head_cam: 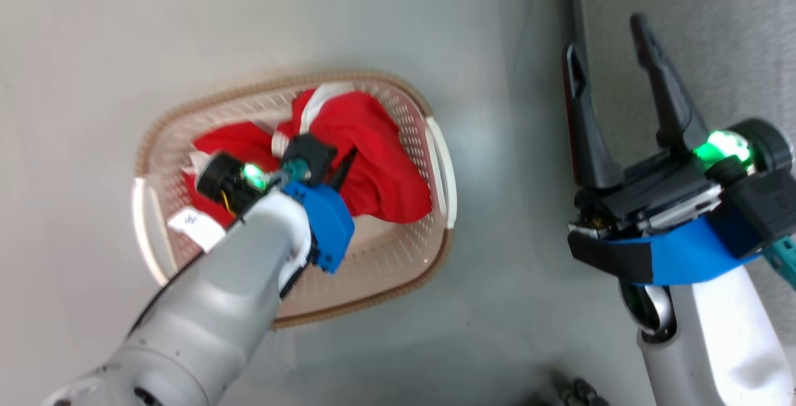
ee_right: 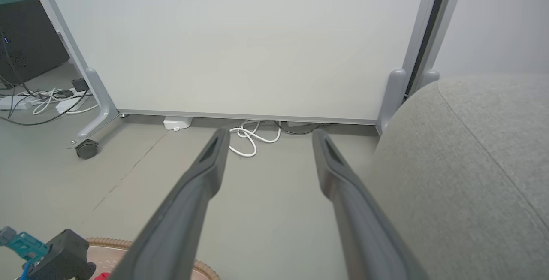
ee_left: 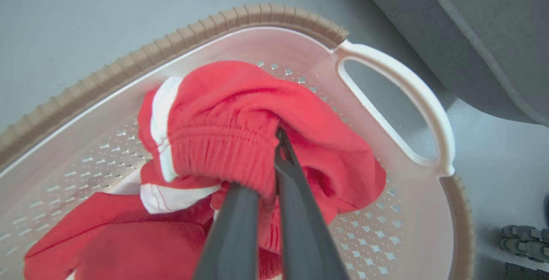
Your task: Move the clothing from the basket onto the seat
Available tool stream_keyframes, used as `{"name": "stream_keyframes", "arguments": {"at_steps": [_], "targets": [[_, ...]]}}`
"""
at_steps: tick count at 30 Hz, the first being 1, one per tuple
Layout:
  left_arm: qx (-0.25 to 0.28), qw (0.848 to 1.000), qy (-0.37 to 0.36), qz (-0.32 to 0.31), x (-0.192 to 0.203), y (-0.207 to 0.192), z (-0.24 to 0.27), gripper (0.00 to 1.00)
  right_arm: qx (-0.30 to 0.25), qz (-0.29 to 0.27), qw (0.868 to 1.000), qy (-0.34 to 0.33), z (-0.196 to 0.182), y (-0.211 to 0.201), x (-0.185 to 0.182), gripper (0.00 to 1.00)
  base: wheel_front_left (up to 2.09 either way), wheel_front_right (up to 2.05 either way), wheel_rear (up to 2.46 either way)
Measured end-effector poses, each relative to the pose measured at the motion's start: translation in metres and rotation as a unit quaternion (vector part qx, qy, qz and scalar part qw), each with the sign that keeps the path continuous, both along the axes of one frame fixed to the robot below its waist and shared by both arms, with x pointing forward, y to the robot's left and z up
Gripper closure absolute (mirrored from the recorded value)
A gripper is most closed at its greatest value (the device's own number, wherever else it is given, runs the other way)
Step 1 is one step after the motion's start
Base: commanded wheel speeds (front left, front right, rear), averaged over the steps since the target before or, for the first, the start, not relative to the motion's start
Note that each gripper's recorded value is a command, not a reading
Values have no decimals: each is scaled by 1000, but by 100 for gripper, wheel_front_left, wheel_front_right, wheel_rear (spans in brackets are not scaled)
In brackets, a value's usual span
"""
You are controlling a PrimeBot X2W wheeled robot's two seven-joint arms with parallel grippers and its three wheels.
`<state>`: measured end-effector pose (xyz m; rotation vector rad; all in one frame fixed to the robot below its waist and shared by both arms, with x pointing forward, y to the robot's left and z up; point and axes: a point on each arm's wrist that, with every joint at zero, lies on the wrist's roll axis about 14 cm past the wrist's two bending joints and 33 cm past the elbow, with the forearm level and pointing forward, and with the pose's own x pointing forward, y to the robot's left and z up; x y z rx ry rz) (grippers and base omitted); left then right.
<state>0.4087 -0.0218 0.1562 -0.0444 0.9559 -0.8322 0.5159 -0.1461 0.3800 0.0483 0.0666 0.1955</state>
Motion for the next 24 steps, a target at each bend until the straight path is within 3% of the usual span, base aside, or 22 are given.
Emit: {"name": "stream_keyframes", "arguments": {"at_steps": [7,16,24], "targets": [[-38,996,-51,56,15,7,67,100,5,-3,1000,-13,36,-1,-22,0,0,0,0],[-85,971,-186,123,31,33,178,100,21,8,999,-43,88,9,-62,0,0,0,0],[-143,913,-343,169,32,57,303,100,35,27,994,-96,140,23,-98,0,0,0,0]]}}
